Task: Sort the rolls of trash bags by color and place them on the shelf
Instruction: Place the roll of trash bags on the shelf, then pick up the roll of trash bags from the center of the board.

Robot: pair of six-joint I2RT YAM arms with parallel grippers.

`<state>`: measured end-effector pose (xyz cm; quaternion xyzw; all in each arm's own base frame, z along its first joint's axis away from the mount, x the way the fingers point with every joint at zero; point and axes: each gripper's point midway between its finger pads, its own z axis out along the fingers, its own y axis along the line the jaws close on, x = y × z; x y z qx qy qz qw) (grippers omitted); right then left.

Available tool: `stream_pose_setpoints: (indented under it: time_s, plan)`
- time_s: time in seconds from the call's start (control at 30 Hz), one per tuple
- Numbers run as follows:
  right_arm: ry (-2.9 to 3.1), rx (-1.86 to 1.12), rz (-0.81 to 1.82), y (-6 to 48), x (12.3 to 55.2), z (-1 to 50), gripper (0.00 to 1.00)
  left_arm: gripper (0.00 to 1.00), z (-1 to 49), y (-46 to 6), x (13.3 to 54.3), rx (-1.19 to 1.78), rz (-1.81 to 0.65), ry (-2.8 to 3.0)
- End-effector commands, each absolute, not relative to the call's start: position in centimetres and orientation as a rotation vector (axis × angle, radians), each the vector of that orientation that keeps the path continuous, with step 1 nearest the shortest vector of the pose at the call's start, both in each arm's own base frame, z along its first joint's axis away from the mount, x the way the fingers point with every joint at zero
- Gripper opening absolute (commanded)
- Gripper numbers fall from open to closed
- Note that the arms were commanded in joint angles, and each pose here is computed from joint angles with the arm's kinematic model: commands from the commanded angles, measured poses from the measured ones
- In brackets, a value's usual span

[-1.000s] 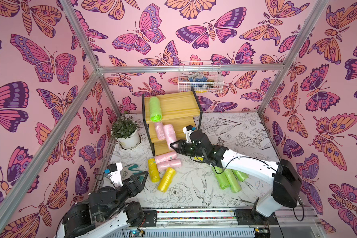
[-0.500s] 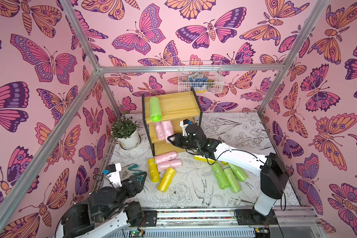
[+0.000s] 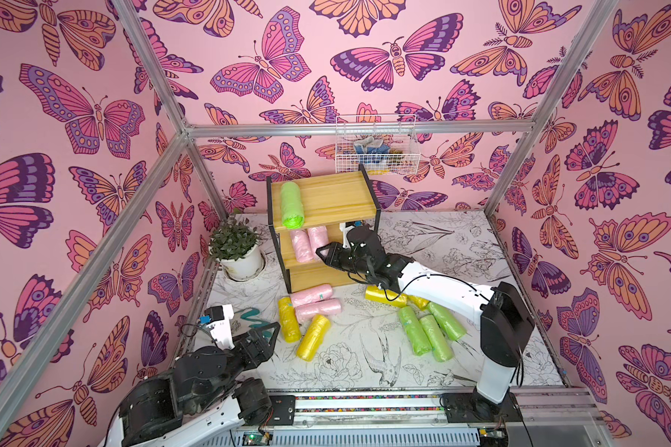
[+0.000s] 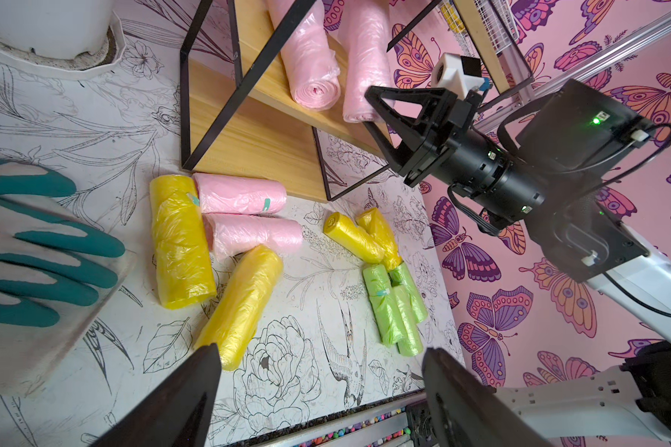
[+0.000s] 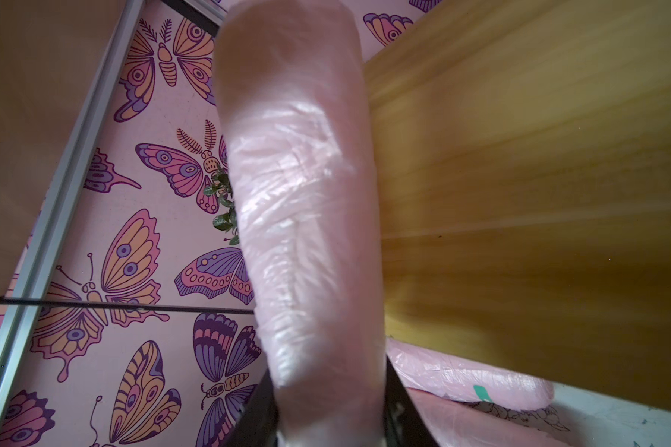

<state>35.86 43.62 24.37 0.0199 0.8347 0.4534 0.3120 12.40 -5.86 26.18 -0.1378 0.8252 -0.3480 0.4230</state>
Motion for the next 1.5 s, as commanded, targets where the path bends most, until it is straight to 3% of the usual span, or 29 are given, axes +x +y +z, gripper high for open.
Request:
stream_pose_setpoints:
  time_s: [0.0, 0.13, 0.23, 0.37, 0.47, 0.67, 0.9, 1.23, 1.47]
  plan:
    - [2.146, 0.016, 1.174, 43.5, 36.8, 26.3, 0.0, 0.87, 25.7, -6.0, 12.3, -0.328, -0.863, 2.077]
    - [2.174, 0.008, 1.17, 44.1, 37.6, 25.6, 0.02, 0.87, 25.5, -6.1, 12.4, -0.333, -0.861, 2.084]
    - [2.193, 0.012, 1.145, 44.0, 38.0, 25.1, 0.13, 0.88, 25.6, -6.3, 12.4, -0.318, -0.854, 2.095]
    - [2.212, 0.026, 1.127, 43.7, 38.0, 24.4, 0.46, 0.88, 25.6, -7.1, 12.3, -0.28, -0.86, 2.115]
    - [2.219, 0.03, 1.113, 43.3, 37.8, 24.4, 0.57, 0.88, 25.6, -8.4, 12.2, -0.213, -0.887, 2.133]
    - [2.244, -0.012, 1.083, 42.5, 36.9, 25.0, 0.65, 0.87, 24.7, -10.4, 12.5, -0.135, -0.863, 2.203]
    - [2.277, -0.033, 1.131, 41.6, 34.8, 25.1, 0.68, 0.85, 23.1, -11.6, 13.5, -0.122, -0.764, 2.269]
    - [2.361, -0.094, 1.101, 39.0, 28.1, 22.5, 0.68, 0.84, 19.3, -12.3, 14.8, -0.151, -0.536, 2.416]
    - [2.325, -0.148, 1.002, 34.7, 23.4, 23.4, 0.69, 0.87, 17.1, -15.2, 15.7, -0.043, -0.482, 2.623]
